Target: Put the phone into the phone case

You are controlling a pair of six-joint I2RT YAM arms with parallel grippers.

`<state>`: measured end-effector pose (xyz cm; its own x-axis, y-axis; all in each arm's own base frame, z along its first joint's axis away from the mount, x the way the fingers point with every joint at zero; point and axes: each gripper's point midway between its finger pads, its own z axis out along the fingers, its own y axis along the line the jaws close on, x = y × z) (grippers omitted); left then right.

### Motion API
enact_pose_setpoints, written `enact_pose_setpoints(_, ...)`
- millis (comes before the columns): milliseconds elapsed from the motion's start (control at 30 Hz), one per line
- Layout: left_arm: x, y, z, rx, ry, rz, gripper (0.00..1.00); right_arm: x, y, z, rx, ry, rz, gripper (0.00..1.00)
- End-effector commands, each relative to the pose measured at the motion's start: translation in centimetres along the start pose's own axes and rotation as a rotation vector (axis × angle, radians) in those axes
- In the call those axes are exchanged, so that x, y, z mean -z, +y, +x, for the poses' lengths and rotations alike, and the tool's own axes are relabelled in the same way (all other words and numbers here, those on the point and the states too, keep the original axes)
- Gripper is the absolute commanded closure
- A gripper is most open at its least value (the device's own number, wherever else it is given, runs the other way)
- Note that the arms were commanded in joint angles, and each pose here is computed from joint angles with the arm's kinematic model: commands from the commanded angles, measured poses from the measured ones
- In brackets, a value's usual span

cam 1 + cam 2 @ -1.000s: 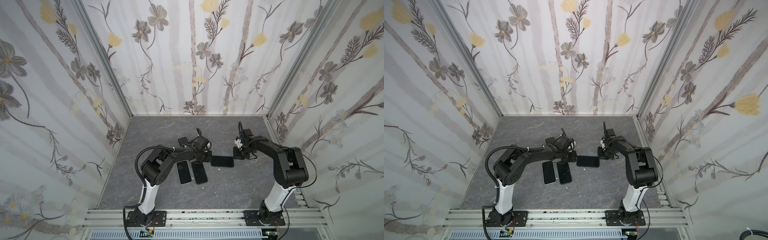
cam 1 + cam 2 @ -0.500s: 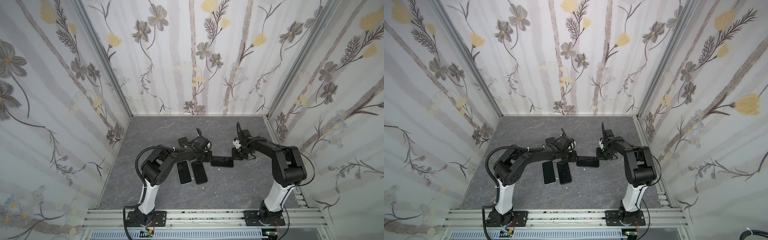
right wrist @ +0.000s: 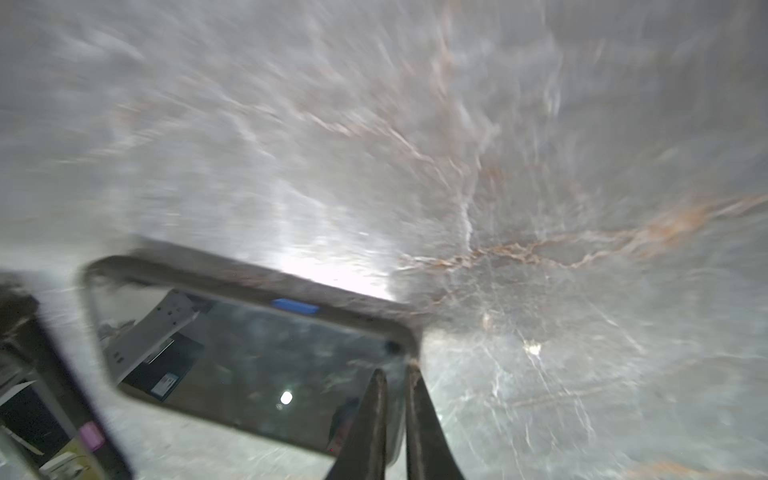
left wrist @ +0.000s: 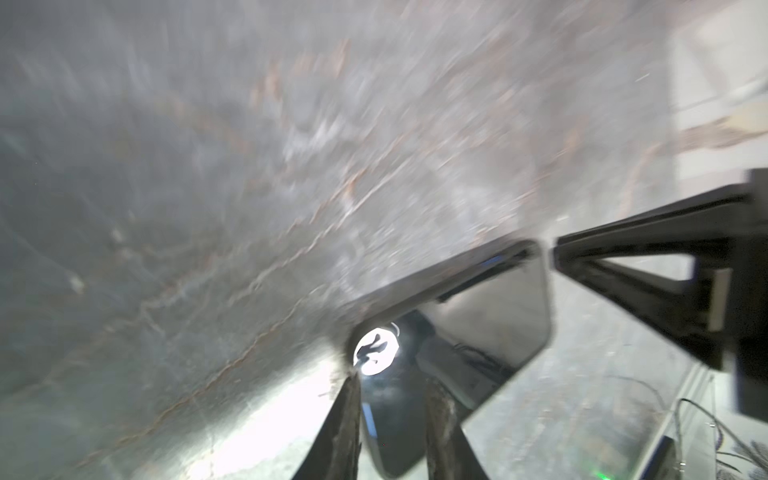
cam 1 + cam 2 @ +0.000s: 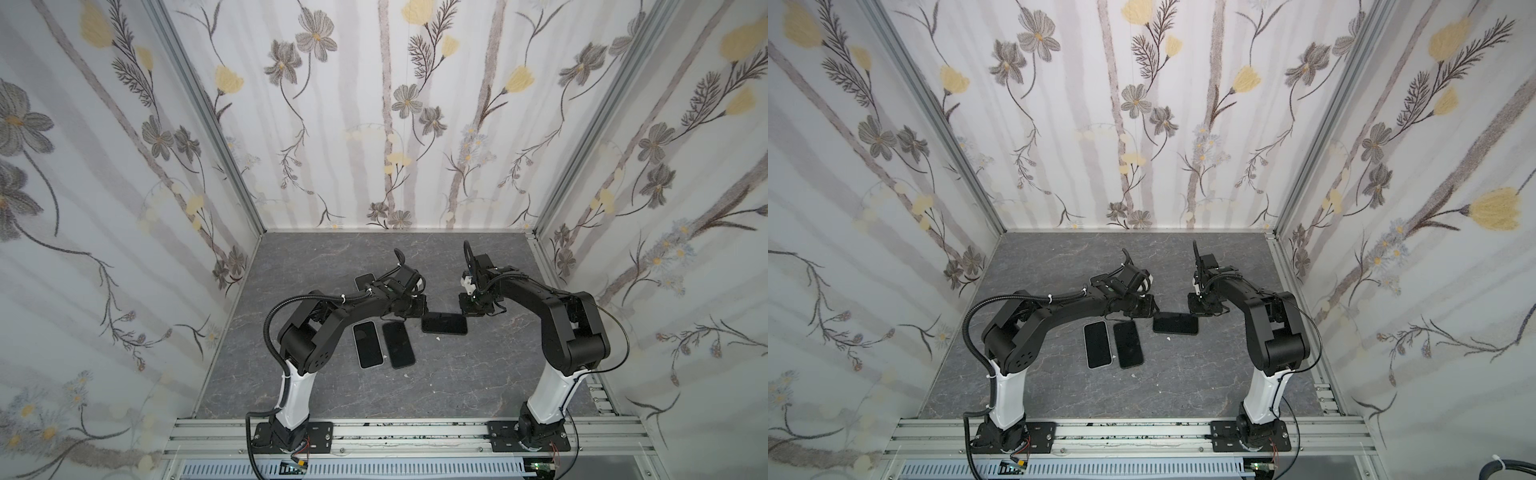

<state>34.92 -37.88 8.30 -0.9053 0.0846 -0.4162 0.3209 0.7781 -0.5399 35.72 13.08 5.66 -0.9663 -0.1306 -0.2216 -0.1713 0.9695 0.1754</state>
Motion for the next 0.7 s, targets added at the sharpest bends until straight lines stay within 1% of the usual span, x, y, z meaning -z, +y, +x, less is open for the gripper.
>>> enact_pose_setpoints(0,2.7,-1.5,-2.9,-0.058,-0.095,-0.003,0.73,2.7,1.2,-2.1,0.120,-0.074,0.042,0.85)
enact_pose_setpoints(33,3.5,-1.9,-3.5,-0.072,-0.115,0.000,0.72,3.4,1.7,-2.7,0.142,-0.097,0.042,0.84)
enact_pose_setpoints(133,5.9,-2.5,-4.6,-0.115,-0.158,0.000,0.69,6.0,3.5,-4.4,0.232,-0.198,0.027,0.72)
enact_pose_setpoints(200,7.5,-2.0,-5.1,-0.143,-0.185,-0.033,0.68,7.9,4.8,-5.2,0.314,-0.275,0.014,0.62)
enact_pose_setpoints(267,9.4,-1.4,-5.4,-0.168,-0.223,-0.066,0.68,9.7,5.7,-5.8,0.388,-0.353,0.002,0.57)
enact_pose_setpoints(300,10.4,-1.0,-5.7,-0.177,-0.254,-0.085,0.68,11.0,6.2,-6.0,0.429,-0.408,-0.008,0.51)
enact_pose_setpoints(333,11.4,-0.7,-5.9,-0.187,-0.283,-0.096,0.68,11.7,6.7,-5.9,0.482,-0.435,-0.024,0.49)
enact_pose_setpoints(367,12.1,-0.2,-5.5,-0.200,-0.301,-0.105,0.68,12.1,7.3,-5.7,0.559,-0.463,-0.038,0.48)
enact_pose_setpoints(467,15.0,0.0,-5.4,-0.258,-0.394,-0.106,0.65,12.6,8.5,-4.2,0.743,-0.518,-0.065,0.34)
enact_pose_setpoints(500,16.1,-0.1,-5.3,-0.284,-0.430,-0.103,0.63,12.3,9.2,-3.1,0.837,-0.520,-0.101,0.32)
enact_pose_setpoints(533,17.1,-0.3,-5.1,-0.315,-0.460,-0.098,0.62,11.8,9.7,-1.5,0.932,-0.513,-0.137,0.25)
enact_pose_setpoints(567,17.9,-0.4,-4.9,-0.343,-0.488,-0.092,0.61,11.3,10.0,-0.4,1.024,-0.512,-0.156,0.23)
enact_pose_setpoints(600,19.0,-0.7,-4.6,-0.374,-0.524,-0.084,0.59,10.7,10.2,0.8,1.110,-0.503,-0.150,0.17)
enact_pose_setpoints(633,19.8,-0.8,-4.2,-0.407,-0.554,-0.078,0.55,10.1,10.0,1.7,1.151,-0.491,-0.131,0.12)
enact_pose_setpoints(667,20.8,-1.0,-3.8,-0.436,-0.584,-0.067,0.53,9.7,9.8,2.0,1.165,-0.488,-0.115,0.10)
